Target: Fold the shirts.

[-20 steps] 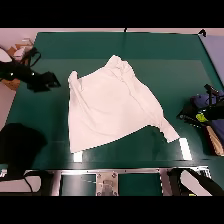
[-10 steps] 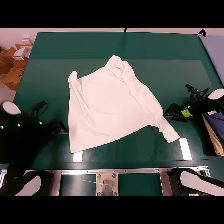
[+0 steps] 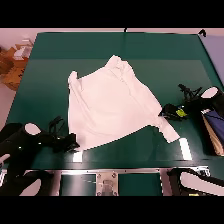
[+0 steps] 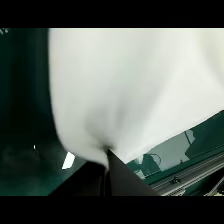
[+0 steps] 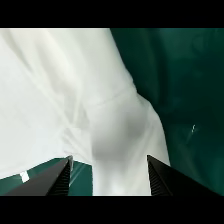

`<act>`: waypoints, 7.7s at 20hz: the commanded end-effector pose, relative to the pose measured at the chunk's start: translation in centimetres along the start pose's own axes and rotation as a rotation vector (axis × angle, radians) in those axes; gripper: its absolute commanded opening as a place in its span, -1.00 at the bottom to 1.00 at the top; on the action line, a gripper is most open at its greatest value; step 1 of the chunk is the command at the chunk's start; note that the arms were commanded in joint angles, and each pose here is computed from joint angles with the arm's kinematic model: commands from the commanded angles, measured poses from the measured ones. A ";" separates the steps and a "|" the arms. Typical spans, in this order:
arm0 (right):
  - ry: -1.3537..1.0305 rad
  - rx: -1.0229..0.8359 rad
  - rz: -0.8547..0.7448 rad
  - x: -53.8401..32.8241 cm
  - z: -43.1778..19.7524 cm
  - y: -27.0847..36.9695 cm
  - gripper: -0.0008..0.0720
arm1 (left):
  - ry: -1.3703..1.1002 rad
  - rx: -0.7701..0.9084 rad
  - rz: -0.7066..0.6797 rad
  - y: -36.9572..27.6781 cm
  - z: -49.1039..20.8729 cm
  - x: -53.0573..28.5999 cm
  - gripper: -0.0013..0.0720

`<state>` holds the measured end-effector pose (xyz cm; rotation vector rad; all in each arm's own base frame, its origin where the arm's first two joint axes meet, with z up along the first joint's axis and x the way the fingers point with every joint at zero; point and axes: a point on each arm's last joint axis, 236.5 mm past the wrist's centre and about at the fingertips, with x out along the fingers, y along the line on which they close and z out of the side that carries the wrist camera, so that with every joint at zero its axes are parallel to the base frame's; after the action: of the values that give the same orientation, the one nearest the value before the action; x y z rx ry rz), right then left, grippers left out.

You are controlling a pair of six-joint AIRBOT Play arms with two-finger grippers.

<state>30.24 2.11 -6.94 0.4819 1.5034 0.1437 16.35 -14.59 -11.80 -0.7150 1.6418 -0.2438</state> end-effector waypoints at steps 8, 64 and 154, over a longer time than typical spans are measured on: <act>0.061 0.041 0.003 1.4 -2.0 0.7 0.51 | -0.409 0.166 0.192 1.9 16.3 -12.9 -0.90; -1.258 -0.180 0.454 -34.6 16.4 14.7 -0.93 | -0.960 0.763 -0.036 -24.6 23.5 -37.7 -0.90; -1.770 -0.497 0.079 -59.1 -6.2 21.6 -0.93 | -1.656 1.223 -0.053 -35.0 -9.6 -59.0 -0.90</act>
<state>29.15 -3.49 49.00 0.2145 -0.0982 0.1187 28.53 -10.69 50.99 0.0566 -0.0159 -0.5107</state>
